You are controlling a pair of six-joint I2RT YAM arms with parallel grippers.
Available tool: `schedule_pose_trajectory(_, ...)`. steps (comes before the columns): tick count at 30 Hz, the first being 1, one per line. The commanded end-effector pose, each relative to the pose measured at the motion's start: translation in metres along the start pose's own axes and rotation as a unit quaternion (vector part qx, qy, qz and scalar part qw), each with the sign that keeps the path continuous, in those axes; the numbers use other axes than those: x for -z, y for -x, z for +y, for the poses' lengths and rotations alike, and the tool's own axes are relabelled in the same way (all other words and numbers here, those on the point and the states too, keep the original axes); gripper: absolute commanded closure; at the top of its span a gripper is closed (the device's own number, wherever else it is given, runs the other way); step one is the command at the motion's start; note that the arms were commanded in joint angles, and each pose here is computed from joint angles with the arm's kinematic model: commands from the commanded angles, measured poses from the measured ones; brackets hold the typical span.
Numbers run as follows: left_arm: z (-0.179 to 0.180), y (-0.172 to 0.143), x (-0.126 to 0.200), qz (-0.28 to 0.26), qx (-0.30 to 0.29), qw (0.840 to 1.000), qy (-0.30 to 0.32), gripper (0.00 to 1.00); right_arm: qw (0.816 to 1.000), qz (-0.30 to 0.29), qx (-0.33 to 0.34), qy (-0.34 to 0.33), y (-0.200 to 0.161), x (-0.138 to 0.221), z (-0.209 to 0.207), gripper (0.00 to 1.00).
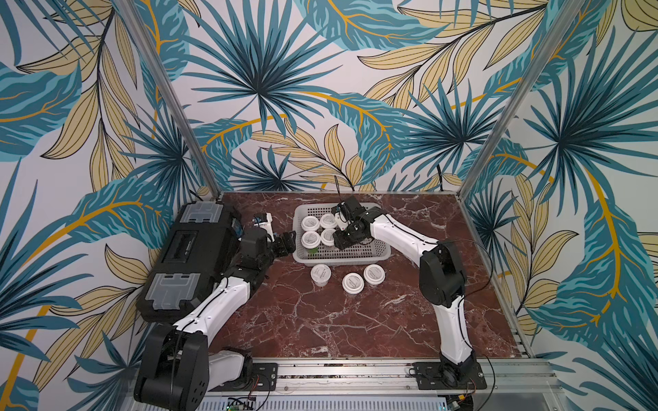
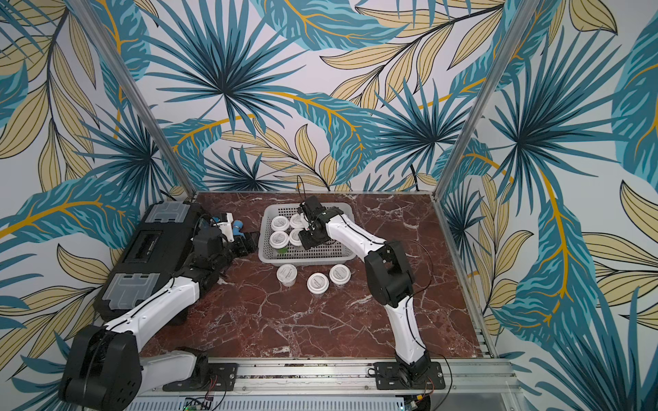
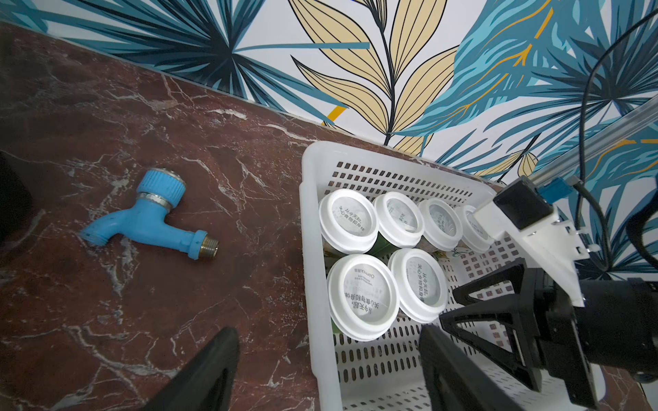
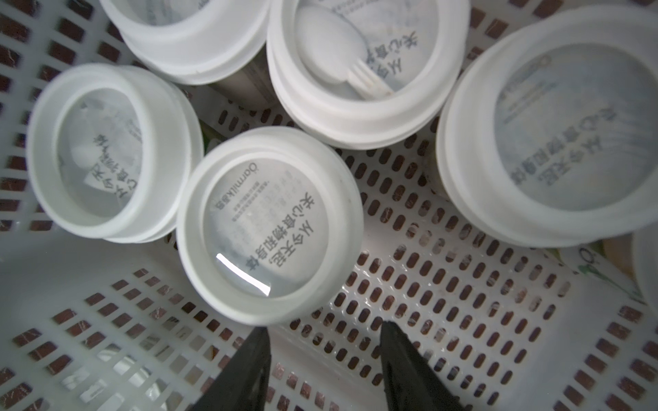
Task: Put the yogurt in the basket
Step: Place the yogurt in the basket, then pick up the yogurt from the center of the board.
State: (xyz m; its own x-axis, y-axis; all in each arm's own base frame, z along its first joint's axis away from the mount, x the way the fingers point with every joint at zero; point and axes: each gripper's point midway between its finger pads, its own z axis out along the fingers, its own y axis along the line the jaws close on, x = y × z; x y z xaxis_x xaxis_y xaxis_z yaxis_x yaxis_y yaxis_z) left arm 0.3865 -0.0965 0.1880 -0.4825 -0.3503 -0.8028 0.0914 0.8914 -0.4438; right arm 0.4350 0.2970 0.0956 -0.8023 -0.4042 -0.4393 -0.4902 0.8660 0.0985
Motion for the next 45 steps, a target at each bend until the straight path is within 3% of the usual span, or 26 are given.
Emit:
schedule_pose_trajectory(1, -0.003, 0.004, -0.001, -0.003, -0.011, 1.0, 0.0, 0.17, 1.0, -0.023, -0.002, 0.0, 0.004, 0.032, 0.003, 0.45)
schedule_pose_trajectory(9, -0.004, 0.005, 0.0, -0.004, -0.012, 1.0, -0.001, 0.17, 0.999, -0.05, -0.005, 0.002, -0.005, 0.097, 0.007, 0.33)
schedule_pose_trajectory(22, -0.011, 0.004, 0.0, -0.004, -0.015, 1.0, -0.011, 0.16, 1.0, 0.002, 0.016, -0.012, -0.087, 0.152, 0.031, 0.18)
schedule_pose_trajectory(32, -0.02, 0.002, -0.001, -0.003, -0.026, 1.0, -0.017, 0.16, 0.997, 0.061, 0.034, -0.026, -0.133, 0.127, 0.039, 0.14)
schedule_pose_trajectory(41, -0.062, -0.002, -0.005, 0.008, -0.082, 0.993, -0.081, 0.2, 0.994, 0.086, 0.051, -0.03, -0.139, 0.101, 0.052, 0.14)
schedule_pose_trajectory(45, -0.069, -0.006, -0.01, 0.019, -0.095, 0.992, -0.077, 0.17, 0.993, 0.096, 0.067, -0.028, -0.146, 0.093, 0.065, 0.14)
